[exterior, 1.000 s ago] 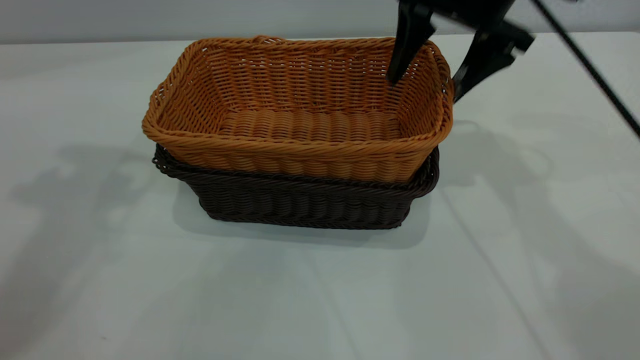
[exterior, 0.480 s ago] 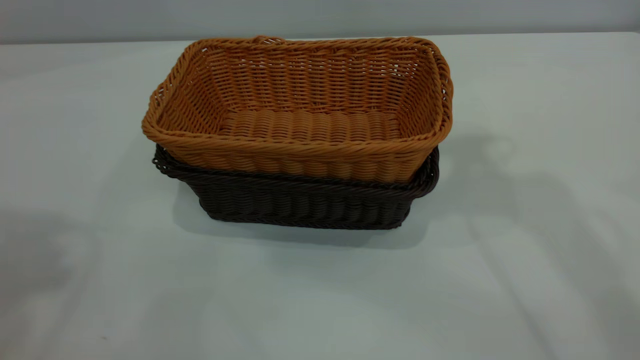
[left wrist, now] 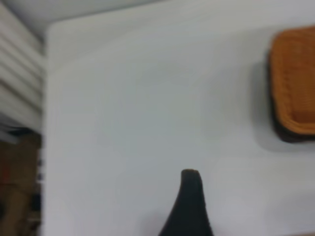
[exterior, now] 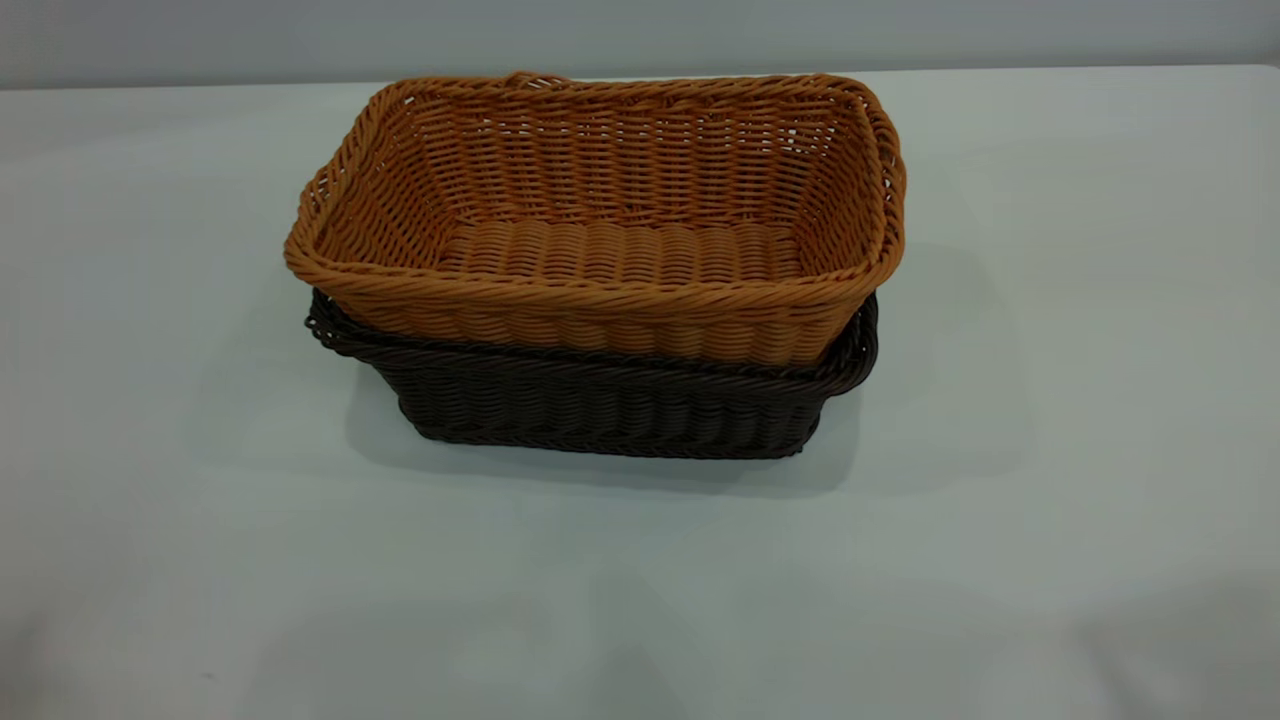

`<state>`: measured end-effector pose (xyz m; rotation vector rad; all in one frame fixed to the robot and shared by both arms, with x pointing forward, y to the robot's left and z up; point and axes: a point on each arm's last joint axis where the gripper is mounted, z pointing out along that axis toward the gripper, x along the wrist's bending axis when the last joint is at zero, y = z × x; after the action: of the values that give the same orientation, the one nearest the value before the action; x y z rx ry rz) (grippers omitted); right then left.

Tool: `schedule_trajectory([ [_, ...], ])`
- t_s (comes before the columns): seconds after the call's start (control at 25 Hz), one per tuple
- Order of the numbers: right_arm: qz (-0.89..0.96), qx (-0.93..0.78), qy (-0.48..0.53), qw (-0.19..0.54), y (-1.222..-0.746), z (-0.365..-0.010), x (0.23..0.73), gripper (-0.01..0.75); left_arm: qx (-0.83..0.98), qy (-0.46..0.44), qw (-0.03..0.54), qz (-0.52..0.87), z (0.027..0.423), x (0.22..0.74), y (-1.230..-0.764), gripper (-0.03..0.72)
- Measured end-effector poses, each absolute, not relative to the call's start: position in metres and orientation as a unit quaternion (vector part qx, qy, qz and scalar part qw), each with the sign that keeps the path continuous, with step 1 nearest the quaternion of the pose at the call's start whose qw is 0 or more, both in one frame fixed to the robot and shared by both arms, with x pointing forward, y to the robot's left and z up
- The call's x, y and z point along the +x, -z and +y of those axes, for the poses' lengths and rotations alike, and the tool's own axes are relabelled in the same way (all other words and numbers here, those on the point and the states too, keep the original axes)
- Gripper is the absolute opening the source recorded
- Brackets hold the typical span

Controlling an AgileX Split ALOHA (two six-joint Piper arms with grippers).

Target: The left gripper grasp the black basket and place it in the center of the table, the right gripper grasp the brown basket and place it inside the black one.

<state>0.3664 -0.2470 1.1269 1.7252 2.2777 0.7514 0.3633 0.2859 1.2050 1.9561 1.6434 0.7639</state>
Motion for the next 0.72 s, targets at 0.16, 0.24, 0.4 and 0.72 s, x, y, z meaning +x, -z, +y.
schedule_trajectory([
  [0.16, 0.735, 0.593, -0.292, 0.149, -1.105, -0.268, 0.315, 0.507, 0.726, -0.241, 0.229, 0.602, 0.285, 0.346, -1.174, 0.582],
  [0.24, 0.726, 0.594, -0.299, 0.175, -1.09, -0.277, 0.298, 0.536, 0.733, -0.22, 0.218, 0.606, 0.286, 0.338, -1.153, 0.582],
  [0.4, 0.719, 0.59, -0.304, 0.206, -1.054, -0.289, 0.271, 0.577, 0.743, -0.177, 0.206, 0.611, 0.287, 0.312, -1.107, 0.582],
  [0.72, 0.711, 0.578, -0.332, 0.224, -1.036, -0.293, 0.256, 0.584, 0.732, -0.199, 0.248, 0.602, 0.298, 0.263, -1.051, 0.582],
])
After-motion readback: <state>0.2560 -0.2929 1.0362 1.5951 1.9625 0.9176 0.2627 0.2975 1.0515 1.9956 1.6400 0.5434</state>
